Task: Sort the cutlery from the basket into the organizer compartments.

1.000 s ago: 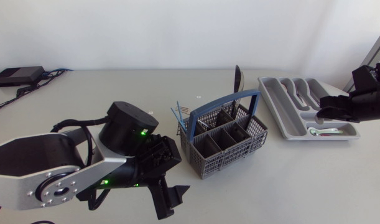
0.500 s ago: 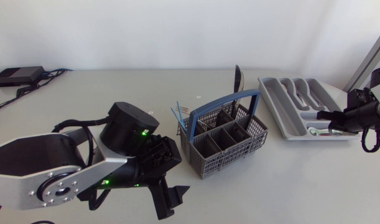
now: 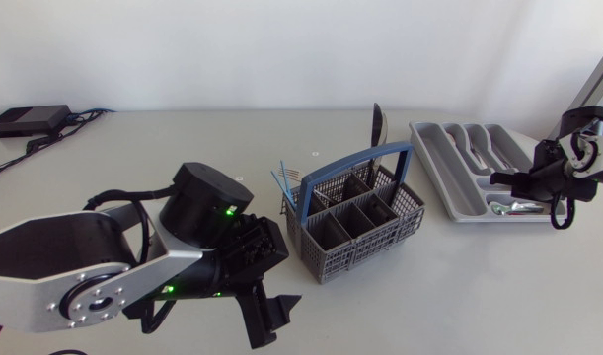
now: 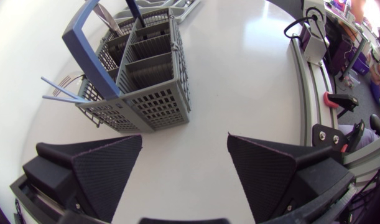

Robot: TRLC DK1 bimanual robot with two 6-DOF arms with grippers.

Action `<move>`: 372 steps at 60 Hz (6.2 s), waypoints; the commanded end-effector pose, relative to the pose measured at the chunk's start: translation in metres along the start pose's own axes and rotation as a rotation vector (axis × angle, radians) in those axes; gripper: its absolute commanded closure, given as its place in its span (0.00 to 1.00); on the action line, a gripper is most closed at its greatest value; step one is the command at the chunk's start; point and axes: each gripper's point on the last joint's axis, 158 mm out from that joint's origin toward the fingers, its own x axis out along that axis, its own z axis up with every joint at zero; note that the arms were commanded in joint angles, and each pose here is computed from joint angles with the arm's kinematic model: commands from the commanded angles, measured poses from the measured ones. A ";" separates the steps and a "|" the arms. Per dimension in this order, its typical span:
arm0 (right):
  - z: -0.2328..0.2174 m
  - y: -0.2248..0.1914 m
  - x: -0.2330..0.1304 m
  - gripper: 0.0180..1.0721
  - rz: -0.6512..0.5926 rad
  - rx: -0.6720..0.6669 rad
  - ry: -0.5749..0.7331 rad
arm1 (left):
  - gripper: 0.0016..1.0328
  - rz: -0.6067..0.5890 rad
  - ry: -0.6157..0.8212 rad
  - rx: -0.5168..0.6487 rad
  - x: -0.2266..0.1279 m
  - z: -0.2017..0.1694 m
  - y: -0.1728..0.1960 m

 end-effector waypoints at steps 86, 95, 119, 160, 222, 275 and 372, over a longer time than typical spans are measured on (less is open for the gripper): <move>-0.101 0.235 -0.121 0.93 0.578 -0.589 0.044 | 0.66 0.074 -0.027 -0.599 0.045 -0.071 0.224; -0.078 0.258 -0.117 0.93 0.581 -0.565 0.001 | 0.66 0.011 -0.053 -0.611 0.061 -0.068 0.225; -0.036 0.308 -0.107 0.94 0.649 -0.504 -0.028 | 0.73 -0.238 -0.230 -0.587 0.051 -0.035 0.194; -0.031 0.336 -0.143 0.94 0.714 -0.595 -0.029 | 0.74 -0.259 -0.237 -0.430 -0.026 -0.046 0.123; -0.198 0.292 -0.213 0.94 0.939 -0.807 0.142 | 0.75 -0.220 -0.410 -0.727 0.087 -0.015 0.314; -0.135 0.282 -0.153 0.94 0.795 -0.662 0.057 | 0.88 -0.570 -0.293 -0.496 0.026 -0.031 0.136; -0.047 0.292 -0.202 0.55 0.601 -0.719 -0.263 | 0.55 -0.301 -0.333 -0.544 -0.048 -0.086 0.182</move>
